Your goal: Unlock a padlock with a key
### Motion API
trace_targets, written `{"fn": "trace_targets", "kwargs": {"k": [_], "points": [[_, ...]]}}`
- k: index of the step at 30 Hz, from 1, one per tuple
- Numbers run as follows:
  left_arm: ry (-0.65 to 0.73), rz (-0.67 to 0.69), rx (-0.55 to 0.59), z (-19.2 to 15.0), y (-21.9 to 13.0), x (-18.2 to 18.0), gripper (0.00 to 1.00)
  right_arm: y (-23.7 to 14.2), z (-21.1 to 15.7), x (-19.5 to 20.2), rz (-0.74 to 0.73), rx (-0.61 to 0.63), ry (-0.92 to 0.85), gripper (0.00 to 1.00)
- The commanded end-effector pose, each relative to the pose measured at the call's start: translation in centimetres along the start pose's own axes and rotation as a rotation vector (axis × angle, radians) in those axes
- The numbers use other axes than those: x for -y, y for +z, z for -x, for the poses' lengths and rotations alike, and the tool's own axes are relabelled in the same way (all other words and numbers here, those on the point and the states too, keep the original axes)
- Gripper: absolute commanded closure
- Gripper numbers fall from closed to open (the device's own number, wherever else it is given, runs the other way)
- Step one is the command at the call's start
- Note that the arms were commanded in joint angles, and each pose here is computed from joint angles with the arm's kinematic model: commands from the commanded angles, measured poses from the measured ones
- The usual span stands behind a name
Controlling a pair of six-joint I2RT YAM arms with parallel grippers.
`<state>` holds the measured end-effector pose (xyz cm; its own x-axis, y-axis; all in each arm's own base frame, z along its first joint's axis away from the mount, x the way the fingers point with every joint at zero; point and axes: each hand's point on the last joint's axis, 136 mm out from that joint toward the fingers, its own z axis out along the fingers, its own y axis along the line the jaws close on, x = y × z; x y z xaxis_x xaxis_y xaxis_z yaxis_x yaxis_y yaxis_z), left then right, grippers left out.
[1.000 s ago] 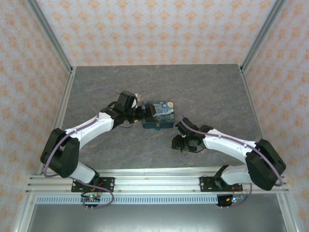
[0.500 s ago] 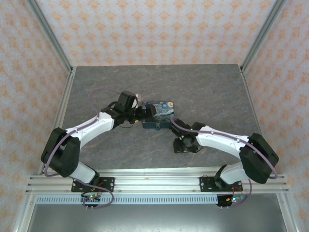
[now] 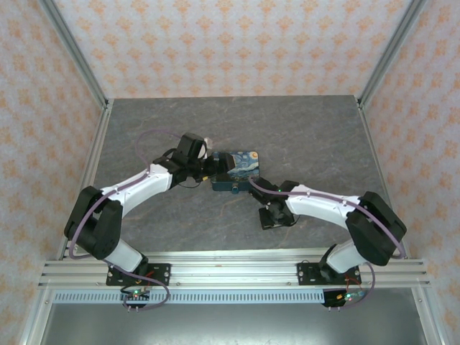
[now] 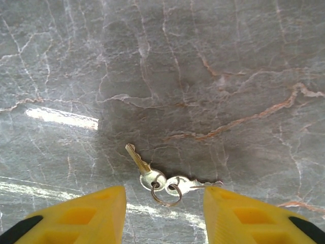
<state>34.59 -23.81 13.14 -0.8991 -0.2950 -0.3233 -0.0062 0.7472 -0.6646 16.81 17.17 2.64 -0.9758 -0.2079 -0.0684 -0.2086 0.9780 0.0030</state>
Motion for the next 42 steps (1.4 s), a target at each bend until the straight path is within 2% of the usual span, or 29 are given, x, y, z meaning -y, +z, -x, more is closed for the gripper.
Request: {"fn": "trace_targets", "kwargs": {"k": [1,6,11,22,26,29,35,42], "points": [[0.010,-0.024,0.003,0.7,-0.1,0.9,0.00,-0.1,0.1,0.1,-0.025,-0.014,-0.036,0.58],[0.007,-0.026,0.006,0.9,-0.1,0.9,0.00,0.3,-0.1,-0.1,-0.020,-0.032,-0.047,0.63],[0.001,-0.028,0.007,0.9,0.0,0.9,0.00,0.5,-0.4,-0.1,-0.015,-0.047,-0.051,0.64],[0.000,-0.027,0.006,0.8,-0.2,0.8,0.00,1.3,-0.8,0.1,-0.017,-0.046,-0.046,0.83],[-0.002,-0.023,0.002,0.7,-0.2,0.7,0.00,1.2,-0.4,0.0,-0.012,-0.031,-0.046,0.96],[-0.003,-0.023,0.003,0.7,-0.2,0.7,0.00,1.1,0.0,-0.2,-0.008,-0.019,-0.047,1.00],[-0.011,-0.019,0.006,0.8,-0.3,0.7,0.00,0.0,1.2,-0.8,0.031,0.036,-0.020,1.00],[-0.046,-0.034,0.025,0.7,-0.7,0.7,0.00,-3.2,3.8,-2.5,0.236,0.170,0.133,1.00]]}}
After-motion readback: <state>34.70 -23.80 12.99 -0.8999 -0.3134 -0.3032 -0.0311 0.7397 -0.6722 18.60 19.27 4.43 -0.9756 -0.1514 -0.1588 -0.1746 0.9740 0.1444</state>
